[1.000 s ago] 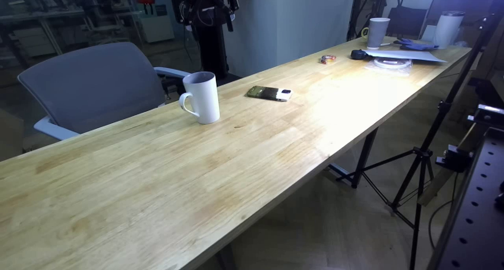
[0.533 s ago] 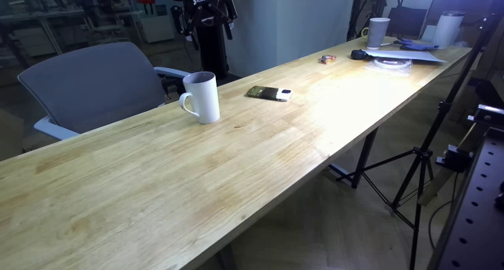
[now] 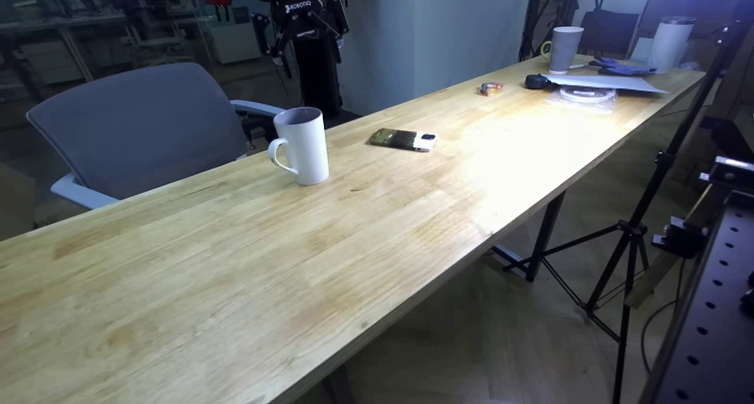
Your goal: Move the mug forward
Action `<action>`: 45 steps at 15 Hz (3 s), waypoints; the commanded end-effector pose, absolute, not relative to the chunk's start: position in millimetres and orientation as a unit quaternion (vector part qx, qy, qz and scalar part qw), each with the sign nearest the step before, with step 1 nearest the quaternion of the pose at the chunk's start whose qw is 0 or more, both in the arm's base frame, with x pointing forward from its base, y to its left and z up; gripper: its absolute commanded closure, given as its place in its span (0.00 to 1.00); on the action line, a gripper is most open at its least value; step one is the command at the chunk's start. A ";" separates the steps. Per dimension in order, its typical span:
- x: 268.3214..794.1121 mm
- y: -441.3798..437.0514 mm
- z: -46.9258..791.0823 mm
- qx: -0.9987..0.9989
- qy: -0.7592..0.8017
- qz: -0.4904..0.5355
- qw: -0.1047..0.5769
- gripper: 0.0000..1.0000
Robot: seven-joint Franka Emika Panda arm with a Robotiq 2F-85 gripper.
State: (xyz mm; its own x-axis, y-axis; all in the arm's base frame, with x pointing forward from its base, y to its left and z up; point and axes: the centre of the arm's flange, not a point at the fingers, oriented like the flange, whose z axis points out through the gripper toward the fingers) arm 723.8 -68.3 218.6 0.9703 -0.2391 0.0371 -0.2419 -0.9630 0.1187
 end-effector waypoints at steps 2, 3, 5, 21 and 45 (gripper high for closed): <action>728.7 -65.0 209.9 0.989 -0.141 0.014 0.052 0.00; 727.5 -65.1 206.9 0.988 -0.143 0.012 0.050 0.00; 725.2 -65.1 201.0 0.988 -0.146 0.007 0.047 0.00; 717.8 -63.2 167.3 0.985 -0.168 -0.011 0.030 0.00; 724.2 -59.2 145.4 0.980 -0.198 0.015 -0.027 0.00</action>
State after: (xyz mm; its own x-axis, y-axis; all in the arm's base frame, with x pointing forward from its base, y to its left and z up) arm 719.6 -56.5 143.1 0.9333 -0.3585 0.0194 -0.3577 -0.9332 -0.0341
